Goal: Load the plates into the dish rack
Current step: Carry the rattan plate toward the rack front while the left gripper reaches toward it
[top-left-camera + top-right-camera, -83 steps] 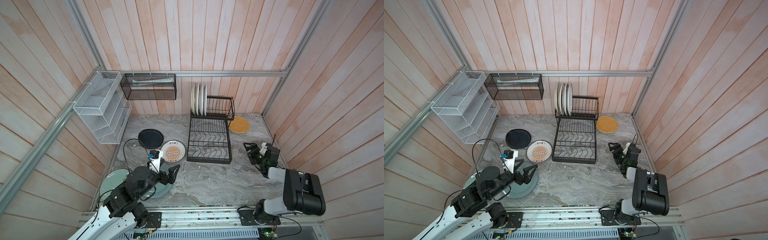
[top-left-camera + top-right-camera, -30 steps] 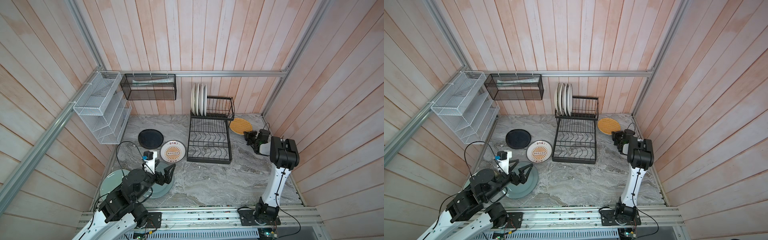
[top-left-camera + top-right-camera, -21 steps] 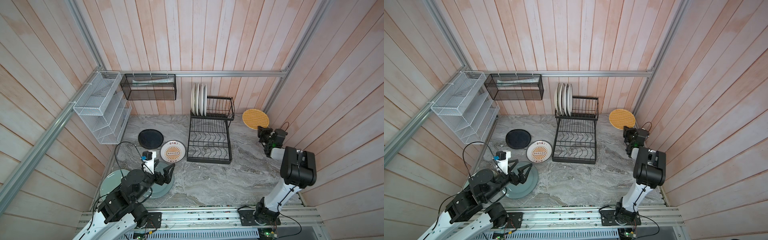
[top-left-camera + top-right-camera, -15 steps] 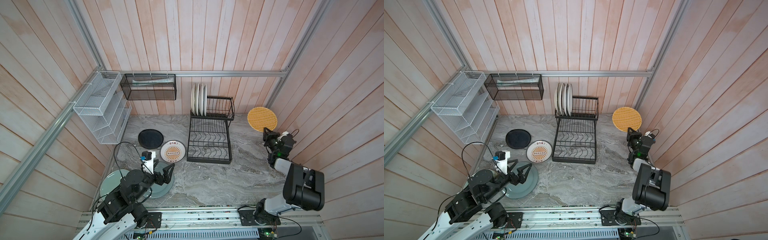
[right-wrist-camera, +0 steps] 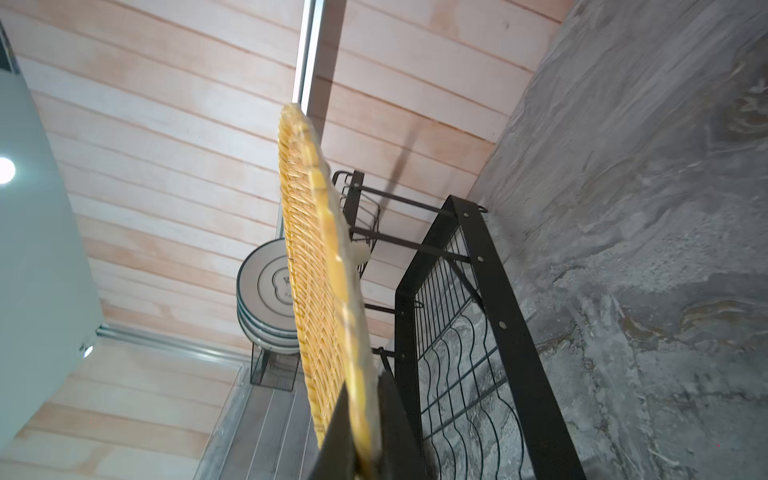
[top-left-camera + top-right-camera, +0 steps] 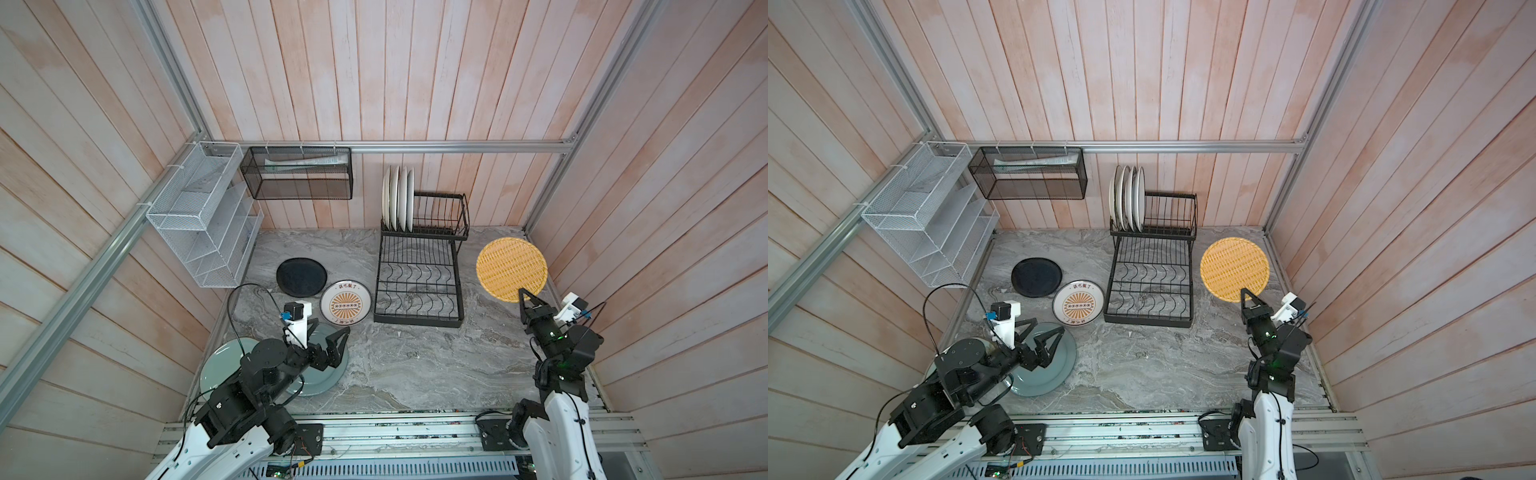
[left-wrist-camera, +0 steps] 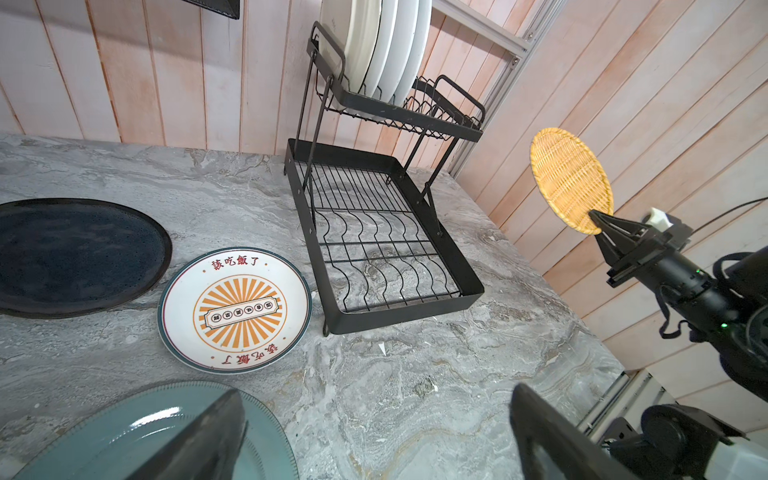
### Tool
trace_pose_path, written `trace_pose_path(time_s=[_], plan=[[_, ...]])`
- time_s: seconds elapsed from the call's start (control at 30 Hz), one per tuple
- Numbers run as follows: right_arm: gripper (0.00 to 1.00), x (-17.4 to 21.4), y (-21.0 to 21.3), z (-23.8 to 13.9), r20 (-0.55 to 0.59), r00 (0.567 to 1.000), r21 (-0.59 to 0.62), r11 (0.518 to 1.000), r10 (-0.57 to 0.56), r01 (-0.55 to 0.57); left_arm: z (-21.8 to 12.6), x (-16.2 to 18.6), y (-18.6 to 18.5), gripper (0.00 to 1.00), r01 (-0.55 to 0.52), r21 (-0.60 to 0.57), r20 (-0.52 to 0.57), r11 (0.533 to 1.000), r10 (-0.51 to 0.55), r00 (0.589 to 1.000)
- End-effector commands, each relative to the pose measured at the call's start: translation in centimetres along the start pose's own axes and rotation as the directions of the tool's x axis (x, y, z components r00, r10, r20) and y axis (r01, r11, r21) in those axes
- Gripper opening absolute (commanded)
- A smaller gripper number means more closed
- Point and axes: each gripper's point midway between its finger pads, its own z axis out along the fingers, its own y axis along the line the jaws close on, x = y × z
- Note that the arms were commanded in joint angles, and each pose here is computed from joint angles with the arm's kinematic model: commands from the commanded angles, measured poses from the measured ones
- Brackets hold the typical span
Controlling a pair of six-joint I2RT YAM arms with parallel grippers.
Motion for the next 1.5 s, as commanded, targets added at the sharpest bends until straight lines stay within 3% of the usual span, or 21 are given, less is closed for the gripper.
trace_pose_path(time_s=[0.0, 0.17, 0.4, 0.63, 1.13, 1.47], plan=[[0.00, 5.3, -1.9, 0.2, -0.208, 0.978, 0.037, 0.999, -0.011, 0.019, 0.3, 0.4, -0.3, 1.00, -0.003, 0.022, -0.017, 1.000, 0.004, 1.000], [0.00, 8.9, -0.8, 0.9, -0.304, 0.945, -0.005, 0.993, -0.117, 0.121, 1.1, 1.0, -0.7, 1.00, 0.013, 0.038, -0.050, 0.999, -0.011, 0.999], [0.00, 13.4, 0.1, 2.4, -0.443, 0.886, -0.117, 0.988, -0.140, 0.097, 5.3, 4.6, -1.5, 0.97, 0.176, 0.070, -0.157, 0.982, -0.163, 0.974], [0.00, 16.3, 0.5, 3.9, -0.541, 0.834, -0.136, 0.990, -0.105, 0.037, 9.6, 5.5, -3.8, 0.87, 0.413, 0.208, -0.144, 0.887, -0.390, 0.909], [0.00, 16.5, -0.1, 3.3, -0.519, 0.855, -0.063, 0.997, 0.003, -0.042, 17.6, 6.7, -8.5, 0.72, 0.524, 0.145, -0.122, 0.839, -0.510, 0.851], [0.00, 16.5, 0.4, 2.8, -0.517, 0.856, -0.067, 0.996, 0.015, -0.057, 19.9, 7.1, -10.4, 0.52, 0.594, 0.166, -0.114, 0.787, -0.583, 0.805]])
